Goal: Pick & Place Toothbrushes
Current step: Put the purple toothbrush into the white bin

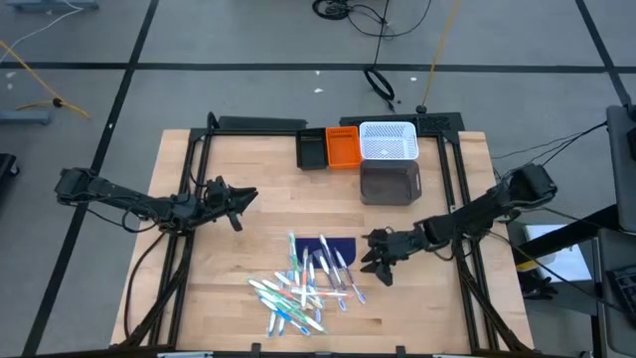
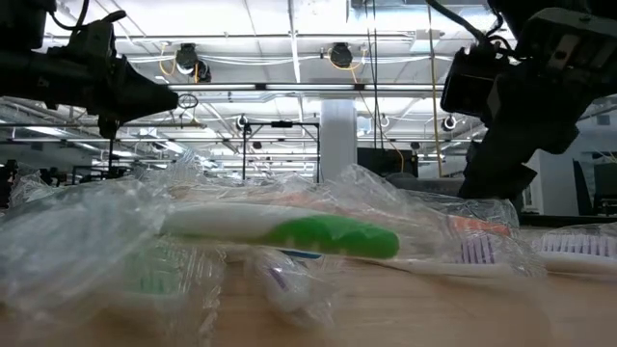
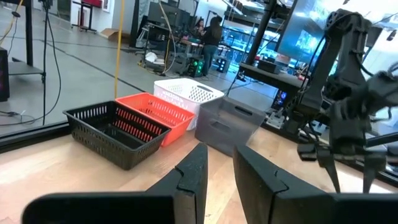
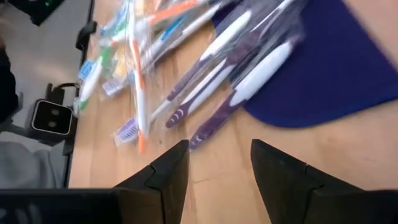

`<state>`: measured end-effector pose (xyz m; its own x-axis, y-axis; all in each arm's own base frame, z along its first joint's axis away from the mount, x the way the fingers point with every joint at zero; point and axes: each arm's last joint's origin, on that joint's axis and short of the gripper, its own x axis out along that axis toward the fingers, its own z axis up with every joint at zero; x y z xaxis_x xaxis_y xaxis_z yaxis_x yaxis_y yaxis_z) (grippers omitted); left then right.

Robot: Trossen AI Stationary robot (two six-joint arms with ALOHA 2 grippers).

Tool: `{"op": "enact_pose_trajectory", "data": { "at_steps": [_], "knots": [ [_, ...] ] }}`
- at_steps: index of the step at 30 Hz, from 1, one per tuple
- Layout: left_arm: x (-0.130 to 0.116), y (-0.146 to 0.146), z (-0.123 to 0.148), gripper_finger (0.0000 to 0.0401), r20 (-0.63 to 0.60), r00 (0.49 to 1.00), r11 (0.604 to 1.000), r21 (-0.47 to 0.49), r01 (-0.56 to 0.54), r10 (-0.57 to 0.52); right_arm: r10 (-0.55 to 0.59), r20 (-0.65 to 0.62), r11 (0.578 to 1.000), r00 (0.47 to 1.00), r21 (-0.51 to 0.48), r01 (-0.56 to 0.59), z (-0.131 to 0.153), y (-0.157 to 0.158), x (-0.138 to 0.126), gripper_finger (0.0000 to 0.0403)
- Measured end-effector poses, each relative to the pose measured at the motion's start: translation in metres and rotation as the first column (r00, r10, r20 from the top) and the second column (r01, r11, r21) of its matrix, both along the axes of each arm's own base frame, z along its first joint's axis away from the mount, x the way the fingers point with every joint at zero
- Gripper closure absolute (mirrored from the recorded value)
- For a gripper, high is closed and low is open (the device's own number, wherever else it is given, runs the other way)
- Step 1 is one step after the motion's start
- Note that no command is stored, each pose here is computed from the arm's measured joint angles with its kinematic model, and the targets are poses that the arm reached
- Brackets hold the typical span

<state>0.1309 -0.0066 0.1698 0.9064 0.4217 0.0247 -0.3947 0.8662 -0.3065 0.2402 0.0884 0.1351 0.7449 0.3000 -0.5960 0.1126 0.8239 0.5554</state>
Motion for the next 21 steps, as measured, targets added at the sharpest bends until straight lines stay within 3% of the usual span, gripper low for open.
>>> {"op": "enact_pose_trajectory", "data": {
  "at_steps": [21],
  "knots": [
    [0.0, 0.0, 0.002, 0.0325, 0.027, 1.0, 1.0, -0.009, 0.001, -0.001, 0.036, -0.095, 0.999, 0.995, -0.005, -0.036, -0.027, 0.034, 0.036, 0.0239]
  ]
}}
